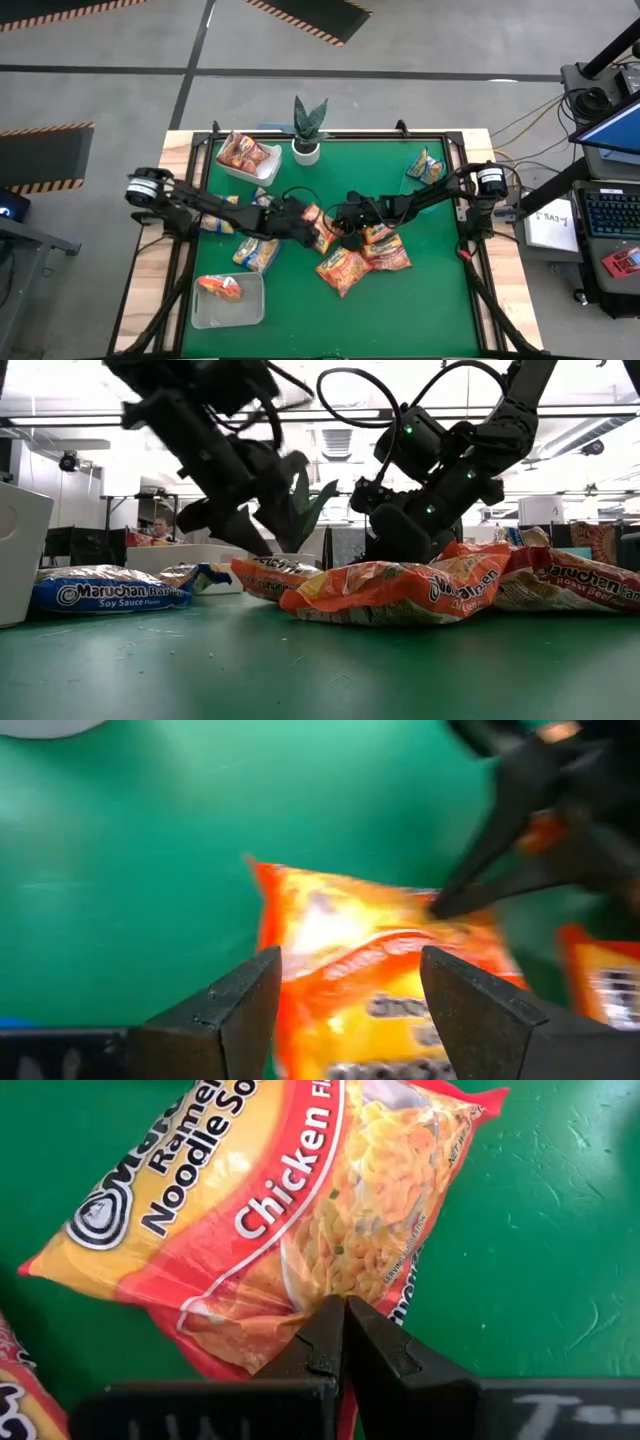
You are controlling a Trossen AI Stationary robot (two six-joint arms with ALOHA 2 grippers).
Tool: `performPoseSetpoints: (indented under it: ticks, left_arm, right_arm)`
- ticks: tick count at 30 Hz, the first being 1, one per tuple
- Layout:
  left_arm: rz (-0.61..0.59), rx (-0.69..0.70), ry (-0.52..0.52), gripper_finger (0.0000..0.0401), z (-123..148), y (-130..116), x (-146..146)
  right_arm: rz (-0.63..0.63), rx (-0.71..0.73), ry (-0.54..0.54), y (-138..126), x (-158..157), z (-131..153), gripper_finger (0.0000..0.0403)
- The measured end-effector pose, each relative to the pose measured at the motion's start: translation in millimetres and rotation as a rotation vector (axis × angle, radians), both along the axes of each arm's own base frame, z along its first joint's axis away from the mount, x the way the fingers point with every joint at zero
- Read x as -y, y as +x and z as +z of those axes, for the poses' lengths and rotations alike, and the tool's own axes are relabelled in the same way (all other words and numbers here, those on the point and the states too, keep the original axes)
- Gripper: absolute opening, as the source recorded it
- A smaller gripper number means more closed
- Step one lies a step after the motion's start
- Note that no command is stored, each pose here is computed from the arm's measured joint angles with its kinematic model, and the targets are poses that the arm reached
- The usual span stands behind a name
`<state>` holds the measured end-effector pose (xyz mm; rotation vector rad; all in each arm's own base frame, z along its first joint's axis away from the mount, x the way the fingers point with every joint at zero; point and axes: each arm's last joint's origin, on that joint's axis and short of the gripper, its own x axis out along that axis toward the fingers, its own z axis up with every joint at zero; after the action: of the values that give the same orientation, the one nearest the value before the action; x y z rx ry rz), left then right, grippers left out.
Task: Sort Maruchan noodles
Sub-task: Put the orange noodle pack into the gray bin
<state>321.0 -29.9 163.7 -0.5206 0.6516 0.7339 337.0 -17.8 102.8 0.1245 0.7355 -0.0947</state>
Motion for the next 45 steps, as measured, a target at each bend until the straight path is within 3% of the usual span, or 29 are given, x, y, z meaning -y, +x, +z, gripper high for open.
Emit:
performPoseSetpoints:
  ticks: [3,7,17,25,29,33,45]
  left_arm:
    - [0.019,-0.117,0.009,0.0222,2.7,3.0,-7.0]
    - [0.001,-0.175,-0.029,0.0222,3.9,1.7,-15.2]
    - [-0.282,-0.185,-0.204,0.0222,21.0,-3.4,-34.8]
    - [-0.478,-0.122,-0.369,0.0222,22.6,-19.4,-70.0]
    - [-0.471,-0.037,-0.435,0.0222,10.7,-26.2,-87.6]
    - [-0.368,0.007,-0.492,0.0222,-0.1,-34.0,-98.9]
    - [-0.348,0.071,-0.543,0.0222,-9.4,-28.1,-96.1]
  right_arm:
    - [0.000,-0.004,0.000,-0.4,0.0,-0.6,0.0009]
    - [0.000,-0.005,0.000,-0.5,0.0,-0.8,0.0009]
    - [0.002,-0.008,0.002,-0.7,-0.1,-1.4,0.0009]
    - [0.003,-0.008,0.003,-0.9,-0.1,-1.7,0.0009]
    - [0.003,-0.006,0.003,-1.0,-0.2,-1.1,0.0009]
    - [0.004,-0.002,0.004,-0.8,-0.2,-0.5,0.0009]
    - [0.009,0.007,0.000,-0.4,-0.2,0.2,0.0009]
